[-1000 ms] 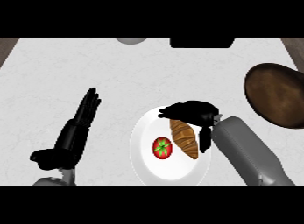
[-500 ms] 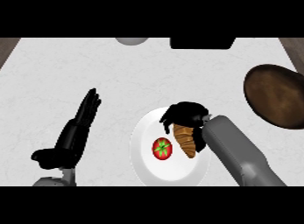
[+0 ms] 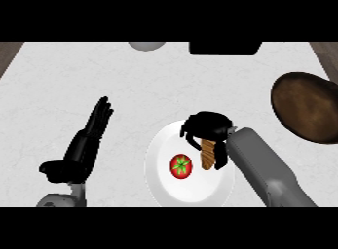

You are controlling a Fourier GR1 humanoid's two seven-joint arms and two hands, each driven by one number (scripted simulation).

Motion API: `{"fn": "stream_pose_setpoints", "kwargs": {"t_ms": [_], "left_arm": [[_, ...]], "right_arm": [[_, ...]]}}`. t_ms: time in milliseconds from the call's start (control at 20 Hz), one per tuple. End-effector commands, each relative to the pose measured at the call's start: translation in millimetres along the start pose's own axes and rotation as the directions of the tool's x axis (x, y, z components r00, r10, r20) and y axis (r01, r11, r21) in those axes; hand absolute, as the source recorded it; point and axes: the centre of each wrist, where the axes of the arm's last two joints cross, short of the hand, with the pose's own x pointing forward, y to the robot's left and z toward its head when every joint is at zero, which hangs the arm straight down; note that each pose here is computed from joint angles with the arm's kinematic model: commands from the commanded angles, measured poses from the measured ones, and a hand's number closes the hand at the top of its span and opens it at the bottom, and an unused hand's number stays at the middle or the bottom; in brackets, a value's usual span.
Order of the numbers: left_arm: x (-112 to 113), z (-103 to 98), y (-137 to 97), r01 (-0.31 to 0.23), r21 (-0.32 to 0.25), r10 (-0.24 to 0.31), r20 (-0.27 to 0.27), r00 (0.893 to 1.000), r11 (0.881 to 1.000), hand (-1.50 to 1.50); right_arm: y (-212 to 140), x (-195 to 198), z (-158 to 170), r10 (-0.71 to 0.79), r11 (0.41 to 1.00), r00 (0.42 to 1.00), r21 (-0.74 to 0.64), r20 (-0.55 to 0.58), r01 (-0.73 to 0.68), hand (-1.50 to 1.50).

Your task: Pick the croissant from the plate and place it in the pan

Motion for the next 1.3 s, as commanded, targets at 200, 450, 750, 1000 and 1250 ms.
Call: {"fn": "stream_pose_setpoints", "kwargs": {"t_ms": [200, 450, 750, 1000, 1250], "left_arm": [[3, 7, 16, 0.016, 0.068, -0.015, -0.022, 1.000, 0.998, 0.00], [0, 15, 17, -0.004, 0.087, 0.006, -0.025, 1.000, 0.996, 0.00], [3, 20, 20, 0.002, 0.095, 0.001, -0.029, 1.000, 0.995, 0.00], [2, 24, 12, 0.013, 0.052, -0.011, -0.036, 0.999, 0.999, 0.00], [5, 19, 4, 0.012, 0.031, -0.012, 0.002, 1.000, 0.999, 0.00]], "right_arm": [[38, -14, 42, -0.210, 0.964, 0.920, -0.229, -0.331, 0.137, 1.50], [58, -10, 85, -0.331, 0.881, 0.807, -0.466, -0.490, 0.078, 1.50], [20, 22, 126, -0.333, 0.706, 0.803, -0.695, -0.494, -0.135, 1.50], [4, 69, 172, -0.428, 0.598, 0.779, -0.790, -0.459, -0.136, 1.50], [-8, 90, 207, -0.600, 0.468, 0.688, -0.877, -0.408, -0.111, 1.50]]}}
